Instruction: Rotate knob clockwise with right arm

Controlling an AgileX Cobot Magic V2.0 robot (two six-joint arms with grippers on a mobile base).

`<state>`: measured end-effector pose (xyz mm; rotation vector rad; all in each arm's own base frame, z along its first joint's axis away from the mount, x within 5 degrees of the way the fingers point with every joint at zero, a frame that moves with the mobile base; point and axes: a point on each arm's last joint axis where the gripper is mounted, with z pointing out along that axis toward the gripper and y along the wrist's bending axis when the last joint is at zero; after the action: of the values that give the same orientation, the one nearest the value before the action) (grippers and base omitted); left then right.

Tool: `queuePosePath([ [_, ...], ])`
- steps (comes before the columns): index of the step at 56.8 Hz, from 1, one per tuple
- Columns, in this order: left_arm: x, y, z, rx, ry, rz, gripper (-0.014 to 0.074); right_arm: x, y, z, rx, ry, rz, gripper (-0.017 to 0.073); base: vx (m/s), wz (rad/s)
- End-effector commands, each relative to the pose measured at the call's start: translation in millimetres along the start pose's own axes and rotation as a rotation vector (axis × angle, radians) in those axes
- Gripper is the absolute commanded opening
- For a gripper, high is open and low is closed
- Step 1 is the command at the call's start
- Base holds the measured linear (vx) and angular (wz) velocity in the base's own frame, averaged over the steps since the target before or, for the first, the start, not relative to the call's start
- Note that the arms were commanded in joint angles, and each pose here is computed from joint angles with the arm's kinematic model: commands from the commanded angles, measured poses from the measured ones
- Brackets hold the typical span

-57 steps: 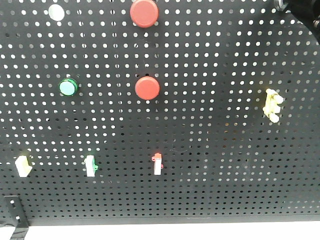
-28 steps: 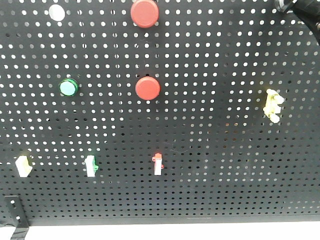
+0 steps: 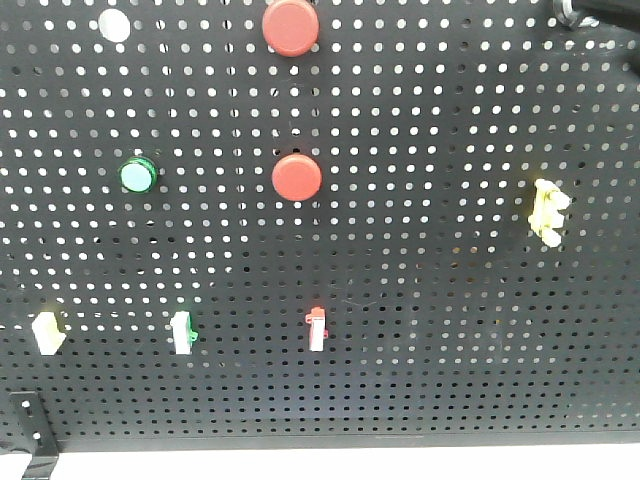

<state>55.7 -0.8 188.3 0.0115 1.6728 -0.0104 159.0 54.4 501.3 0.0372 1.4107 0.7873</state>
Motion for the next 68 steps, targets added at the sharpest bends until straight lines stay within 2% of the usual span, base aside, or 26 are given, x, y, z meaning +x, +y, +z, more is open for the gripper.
queuePosePath([
  [1, 0.9, -0.2, 0.9, 0.004, -0.064, -0.007, -0.0006, -10.4, 4.8, -16.3, 0.006, -0.096, -0.01, 0.0438, 0.0, 0.0],
  [23, 0.9, -0.2, 0.9, 0.004, -0.064, -0.007, -0.0006, -14.8, 16.6, -47.2, -0.028, -0.149, -0.025, 0.0438, 0.0, 0.0],
  [31, 0.9, -0.2, 0.9, 0.004, -0.064, -0.007, -0.0006, -15.8, 16.2, -47.4, -0.023, -0.16, -0.023, 0.0438, 0.0, 0.0],
  [36, 0.9, -0.2, 0.9, 0.004, -0.064, -0.007, -0.0006, -20.9, 14.0, -48.3, 0.004, -0.216, -0.045, 0.0438, 0.0, 0.0],
  [40, 0.9, -0.2, 0.9, 0.004, -0.064, -0.007, -0.0006, -22.9, 12.8, -49.5, 0.031, -0.236, -0.138, 0.0438, 0.0, 0.0],
  [43, 0.9, -0.2, 0.9, 0.004, -0.064, -0.007, -0.0006, -24.7, 14.5, -55.3, 0.054, -0.245, -0.277, 0.0431, 0.0, 0.0],
  [47, 0.9, -0.2, 0.9, 0.004, -0.064, -0.007, -0.0006, -23.9, 17.6, -66.3, 0.086, -0.214, -0.499, 0.0405, 0.0, 0.0],
  [52, 0.9, -0.2, 0.9, 0.004, -0.064, -0.007, -0.0006, -17.9, 17.8, -88.9, 0.138, -0.189, -0.692, 0.0342, 0.0, 0.0],
  [54, 0.9, -0.2, 0.9, 0.004, -0.064, -0.007, -0.0006, -13.3, 14.9, -97.3, 0.169, -0.187, -0.747, 0.031, 0.0, 0.0],
  [58, 0.9, -0.2, 0.9, 0.004, -0.064, -0.007, -0.0006, 0.8, 5.8, -114.5, 0.245, -0.18, -0.825, 0.0237, 0.0, 0.0],
  [62, 0.9, -0.2, 0.9, 0.004, -0.064, -0.007, -0.0006, 20.9, -5.2, -131.9, 0.321, -0.174, -0.86, 0.0152, 0.0, 0.0],
  [68, 0.9, -0.2, 0.9, 0.004, -0.064, -0.007, -0.0006, 57.9, -21.7, -156.1, 0.406, -0.166, -0.848, 0.0014, 0.0, 0.0],
])
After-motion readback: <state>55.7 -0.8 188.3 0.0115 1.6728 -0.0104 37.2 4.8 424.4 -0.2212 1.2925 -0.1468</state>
